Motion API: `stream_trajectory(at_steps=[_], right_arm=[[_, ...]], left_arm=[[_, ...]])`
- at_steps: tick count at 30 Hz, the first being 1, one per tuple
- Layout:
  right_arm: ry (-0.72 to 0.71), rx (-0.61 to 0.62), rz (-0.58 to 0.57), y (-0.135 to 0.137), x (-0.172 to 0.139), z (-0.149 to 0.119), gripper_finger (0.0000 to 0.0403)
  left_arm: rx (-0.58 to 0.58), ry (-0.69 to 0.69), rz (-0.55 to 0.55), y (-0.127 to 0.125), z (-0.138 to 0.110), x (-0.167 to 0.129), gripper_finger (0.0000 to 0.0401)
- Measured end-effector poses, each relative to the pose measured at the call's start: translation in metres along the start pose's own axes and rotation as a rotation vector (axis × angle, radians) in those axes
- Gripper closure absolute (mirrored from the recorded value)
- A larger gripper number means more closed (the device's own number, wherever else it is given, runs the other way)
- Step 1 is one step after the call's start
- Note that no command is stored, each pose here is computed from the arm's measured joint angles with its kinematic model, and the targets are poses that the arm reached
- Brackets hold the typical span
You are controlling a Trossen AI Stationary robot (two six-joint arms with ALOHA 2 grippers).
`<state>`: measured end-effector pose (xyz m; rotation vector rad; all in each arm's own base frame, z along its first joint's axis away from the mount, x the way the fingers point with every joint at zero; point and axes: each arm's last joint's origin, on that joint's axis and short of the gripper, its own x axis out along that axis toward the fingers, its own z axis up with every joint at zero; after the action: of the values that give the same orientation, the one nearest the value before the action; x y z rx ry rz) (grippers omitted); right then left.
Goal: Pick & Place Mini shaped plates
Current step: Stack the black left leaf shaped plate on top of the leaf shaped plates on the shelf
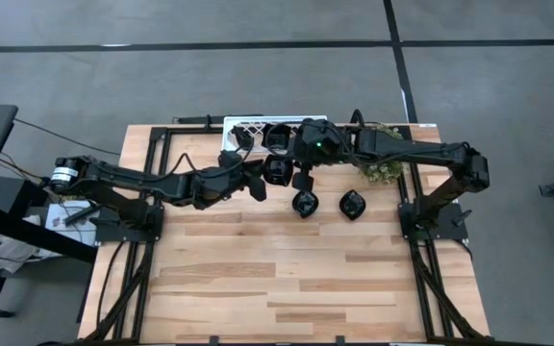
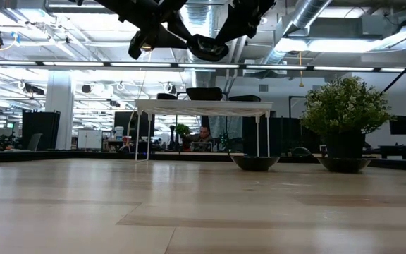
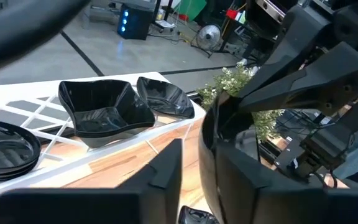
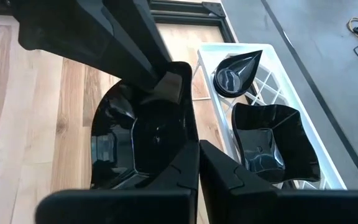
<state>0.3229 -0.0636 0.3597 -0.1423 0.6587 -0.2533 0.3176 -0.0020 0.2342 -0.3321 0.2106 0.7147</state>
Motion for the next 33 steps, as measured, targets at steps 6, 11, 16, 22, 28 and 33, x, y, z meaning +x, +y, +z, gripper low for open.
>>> stream_trajectory(at_steps=[6, 11, 16, 22, 28, 33], right_arm=[[0.006, 0.0, 0.0, 0.0, 0.0, -0.001, 0.0403], [0.016, 0.016, -0.016, -0.006, -0.001, -0.002, 0.0403], [0.014, 0.054, -0.068, -0.02, -0.01, -0.004, 0.0403], [0.019, 0.154, -0.143, -0.048, -0.021, -0.01, 0.0403], [0.061, 0.29, -0.179, -0.087, -0.027, -0.026, 0.0403], [0.072, 0.378, -0.166, -0.115, -0.03, -0.039, 0.0403]], left_arm=[[0.002, -0.009, 0.0, 0.001, 0.003, -0.002, 0.0244], [-0.01, -0.026, -0.006, 0.002, 0.011, -0.008, 0.0203], [-0.008, -0.032, -0.015, 0.003, 0.016, -0.012, 0.0185], [-0.01, -0.032, -0.018, 0.003, 0.016, -0.013, 0.0184], [0.018, -0.031, -0.018, 0.003, 0.016, -0.013, 0.0185], [0.046, -0.027, -0.034, -0.001, 0.014, -0.016, 0.0187]])
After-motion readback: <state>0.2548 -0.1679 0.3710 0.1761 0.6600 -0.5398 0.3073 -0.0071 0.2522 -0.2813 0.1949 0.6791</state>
